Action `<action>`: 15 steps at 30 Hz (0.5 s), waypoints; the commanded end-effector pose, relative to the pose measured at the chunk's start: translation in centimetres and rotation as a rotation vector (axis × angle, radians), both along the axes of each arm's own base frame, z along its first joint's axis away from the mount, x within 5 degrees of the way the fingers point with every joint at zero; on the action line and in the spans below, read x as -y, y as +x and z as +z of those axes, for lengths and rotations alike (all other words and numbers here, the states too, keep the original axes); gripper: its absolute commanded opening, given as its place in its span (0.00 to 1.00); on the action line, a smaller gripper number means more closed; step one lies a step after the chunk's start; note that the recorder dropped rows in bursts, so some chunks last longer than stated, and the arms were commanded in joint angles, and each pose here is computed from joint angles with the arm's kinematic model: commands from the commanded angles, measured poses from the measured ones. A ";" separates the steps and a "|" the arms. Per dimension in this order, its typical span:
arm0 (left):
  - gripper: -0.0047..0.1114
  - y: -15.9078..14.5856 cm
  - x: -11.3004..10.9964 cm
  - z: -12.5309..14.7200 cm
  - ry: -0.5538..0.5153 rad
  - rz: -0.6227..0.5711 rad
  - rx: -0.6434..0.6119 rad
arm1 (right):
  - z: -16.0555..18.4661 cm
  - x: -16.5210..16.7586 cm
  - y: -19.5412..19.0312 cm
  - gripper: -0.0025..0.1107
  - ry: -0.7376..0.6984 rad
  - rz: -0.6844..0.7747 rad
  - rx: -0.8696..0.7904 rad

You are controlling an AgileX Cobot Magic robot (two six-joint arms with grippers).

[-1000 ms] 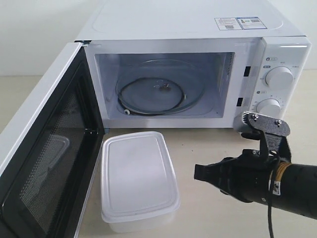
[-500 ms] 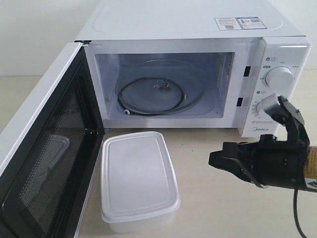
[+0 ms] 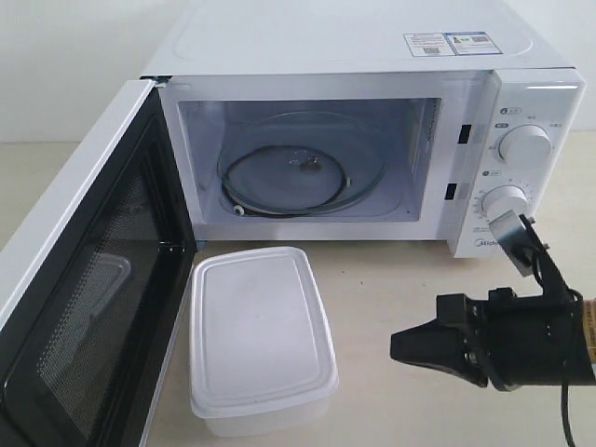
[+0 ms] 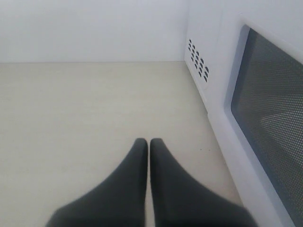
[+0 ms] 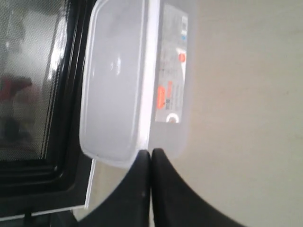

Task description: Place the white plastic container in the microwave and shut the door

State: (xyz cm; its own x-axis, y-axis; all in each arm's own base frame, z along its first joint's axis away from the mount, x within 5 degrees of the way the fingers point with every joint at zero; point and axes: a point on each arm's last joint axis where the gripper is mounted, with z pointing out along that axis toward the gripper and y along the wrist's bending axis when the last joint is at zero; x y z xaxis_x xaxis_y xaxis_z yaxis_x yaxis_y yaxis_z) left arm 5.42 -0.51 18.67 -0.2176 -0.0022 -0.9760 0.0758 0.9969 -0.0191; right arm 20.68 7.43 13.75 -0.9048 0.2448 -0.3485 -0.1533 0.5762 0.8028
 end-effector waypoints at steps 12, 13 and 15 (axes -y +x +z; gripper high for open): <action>0.08 0.0 0.0 -0.1 0.003 0.005 -0.001 | 2.4 0.3 4.4 0.48 -0.113 0.032 0.015; 0.08 0.0 0.0 -0.1 0.003 0.005 -0.001 | 2.3 0.1 4.3 0.46 -0.119 0.038 0.011; 0.08 0.0 0.0 -0.1 0.003 0.005 -0.001 | 2.2 -0.9 4.1 0.40 -0.144 0.066 0.015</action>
